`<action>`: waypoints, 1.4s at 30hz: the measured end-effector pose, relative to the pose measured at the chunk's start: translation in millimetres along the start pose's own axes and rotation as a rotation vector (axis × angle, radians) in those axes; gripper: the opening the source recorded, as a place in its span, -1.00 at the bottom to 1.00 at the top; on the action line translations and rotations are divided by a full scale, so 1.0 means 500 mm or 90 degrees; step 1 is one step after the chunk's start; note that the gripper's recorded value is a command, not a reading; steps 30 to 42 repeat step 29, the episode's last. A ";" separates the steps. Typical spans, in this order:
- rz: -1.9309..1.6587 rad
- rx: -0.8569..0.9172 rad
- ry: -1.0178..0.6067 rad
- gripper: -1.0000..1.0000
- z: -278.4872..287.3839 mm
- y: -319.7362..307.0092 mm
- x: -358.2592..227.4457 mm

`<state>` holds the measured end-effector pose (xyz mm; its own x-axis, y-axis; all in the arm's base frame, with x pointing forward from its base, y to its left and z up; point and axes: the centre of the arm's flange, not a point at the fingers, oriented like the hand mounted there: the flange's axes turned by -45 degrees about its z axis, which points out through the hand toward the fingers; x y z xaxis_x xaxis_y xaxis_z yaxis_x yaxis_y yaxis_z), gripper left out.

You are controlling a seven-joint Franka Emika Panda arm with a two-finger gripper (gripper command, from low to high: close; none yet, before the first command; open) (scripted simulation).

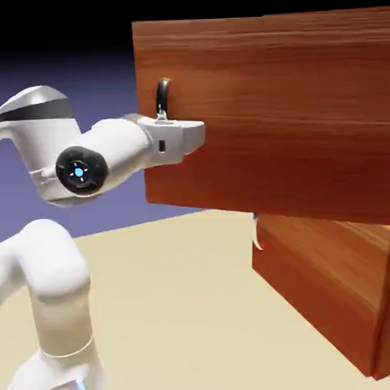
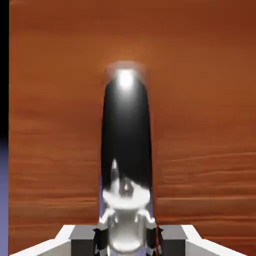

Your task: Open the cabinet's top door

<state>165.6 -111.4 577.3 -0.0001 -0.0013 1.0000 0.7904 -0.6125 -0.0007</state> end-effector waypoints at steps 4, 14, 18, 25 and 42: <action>0.000 0.057 0.000 -1.00 -0.078 0.030 0.000; 0.000 0.212 0.000 -1.00 -0.272 0.144 0.000; 0.000 0.266 -0.001 -1.00 -0.332 0.194 0.001; 0.000 0.351 -0.001 -1.00 -0.418 0.284 0.001; 0.000 0.395 -0.001 -1.00 -0.458 0.334 0.001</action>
